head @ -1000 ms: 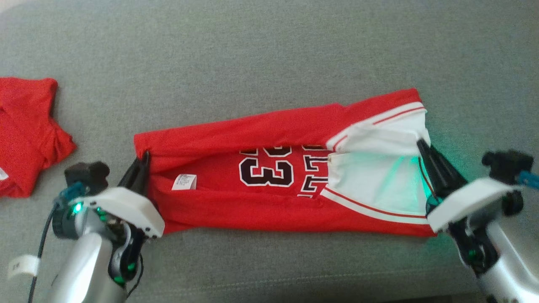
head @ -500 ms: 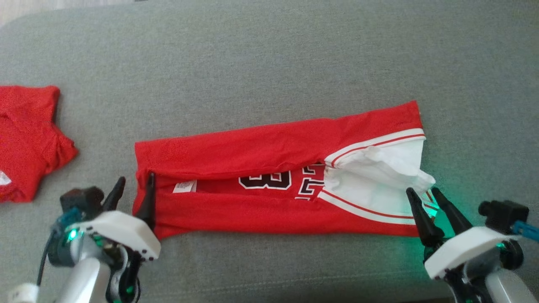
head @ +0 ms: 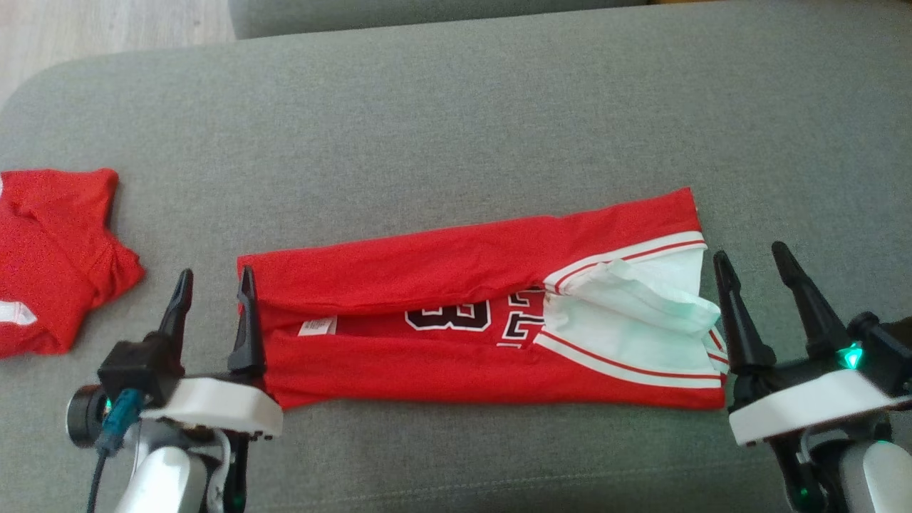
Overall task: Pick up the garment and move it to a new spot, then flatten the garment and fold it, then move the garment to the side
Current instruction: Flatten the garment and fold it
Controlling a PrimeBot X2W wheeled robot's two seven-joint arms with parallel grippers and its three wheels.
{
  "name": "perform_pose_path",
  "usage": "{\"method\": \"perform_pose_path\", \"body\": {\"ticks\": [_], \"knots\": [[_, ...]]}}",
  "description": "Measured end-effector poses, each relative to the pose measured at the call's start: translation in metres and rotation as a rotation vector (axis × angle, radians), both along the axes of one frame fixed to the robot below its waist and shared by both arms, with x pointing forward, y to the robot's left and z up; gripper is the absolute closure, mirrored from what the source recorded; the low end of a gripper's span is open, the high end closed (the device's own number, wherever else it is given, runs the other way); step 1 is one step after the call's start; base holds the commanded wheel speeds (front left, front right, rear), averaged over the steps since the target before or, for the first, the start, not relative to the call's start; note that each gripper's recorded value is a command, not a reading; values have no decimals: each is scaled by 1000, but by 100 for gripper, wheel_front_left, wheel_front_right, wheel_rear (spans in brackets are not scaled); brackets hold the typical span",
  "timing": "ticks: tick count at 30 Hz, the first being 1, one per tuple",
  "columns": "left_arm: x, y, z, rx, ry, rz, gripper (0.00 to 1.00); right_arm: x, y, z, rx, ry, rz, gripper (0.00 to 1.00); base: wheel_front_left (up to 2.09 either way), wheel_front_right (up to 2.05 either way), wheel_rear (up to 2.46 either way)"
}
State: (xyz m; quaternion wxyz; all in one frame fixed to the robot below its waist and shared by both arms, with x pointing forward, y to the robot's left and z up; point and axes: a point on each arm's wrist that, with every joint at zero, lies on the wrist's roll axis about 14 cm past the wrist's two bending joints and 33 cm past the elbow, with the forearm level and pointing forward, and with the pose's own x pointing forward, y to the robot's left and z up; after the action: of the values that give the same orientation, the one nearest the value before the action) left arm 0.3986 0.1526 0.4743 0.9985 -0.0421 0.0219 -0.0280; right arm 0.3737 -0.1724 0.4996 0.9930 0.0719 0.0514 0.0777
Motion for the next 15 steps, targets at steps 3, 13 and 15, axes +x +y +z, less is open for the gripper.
{"method": "perform_pose_path", "body": {"ticks": [3,13,15], "knots": [[-1,-5,17,13,-60,-10,0,-1,4,7,-10,-13,4,0,0,0,0],[-14,-8,21,38,-73,-8,0,-2,9,7,-5,-1,11,0,0,0,0],[-14,-9,21,36,-74,-9,0,-2,10,7,-3,3,11,0,0,0,0]]}}
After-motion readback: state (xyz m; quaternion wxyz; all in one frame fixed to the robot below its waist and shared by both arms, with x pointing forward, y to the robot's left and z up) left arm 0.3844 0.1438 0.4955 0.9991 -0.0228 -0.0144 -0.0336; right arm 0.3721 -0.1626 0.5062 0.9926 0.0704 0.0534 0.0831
